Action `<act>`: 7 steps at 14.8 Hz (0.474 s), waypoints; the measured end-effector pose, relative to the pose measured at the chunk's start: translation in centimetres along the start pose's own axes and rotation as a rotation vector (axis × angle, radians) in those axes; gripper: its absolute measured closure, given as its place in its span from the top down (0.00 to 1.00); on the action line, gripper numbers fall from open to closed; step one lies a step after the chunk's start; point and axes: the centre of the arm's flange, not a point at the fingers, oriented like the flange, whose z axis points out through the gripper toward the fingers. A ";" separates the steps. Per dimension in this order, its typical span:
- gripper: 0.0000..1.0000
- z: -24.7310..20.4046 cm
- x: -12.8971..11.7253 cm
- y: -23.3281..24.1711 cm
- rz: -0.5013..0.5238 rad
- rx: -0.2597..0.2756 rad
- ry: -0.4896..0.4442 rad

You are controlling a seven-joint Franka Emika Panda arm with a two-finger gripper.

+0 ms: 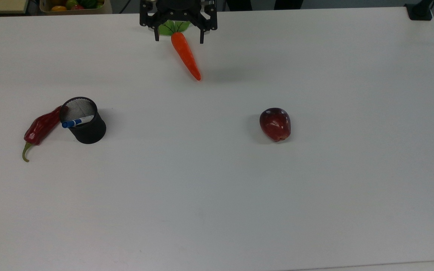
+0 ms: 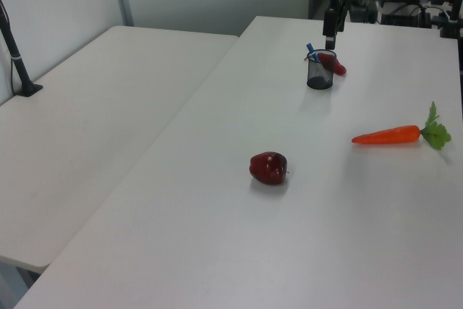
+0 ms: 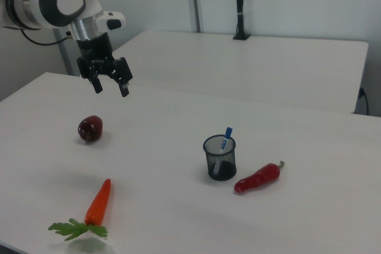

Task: Take marker pen
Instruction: 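Move the open gripper over the black mesh pen cup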

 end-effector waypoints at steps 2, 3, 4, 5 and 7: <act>1.00 0.0 0.0 0.1 0.001 0.002 -0.001; 1.00 0.0 0.0 0.1 0.001 0.002 -0.001; 1.00 0.0 0.0 0.2 0.001 0.002 -0.001; 1.00 0.0 0.0 0.2 0.001 0.002 -0.001; 1.00 0.0 0.0 0.2 0.002 0.001 -0.001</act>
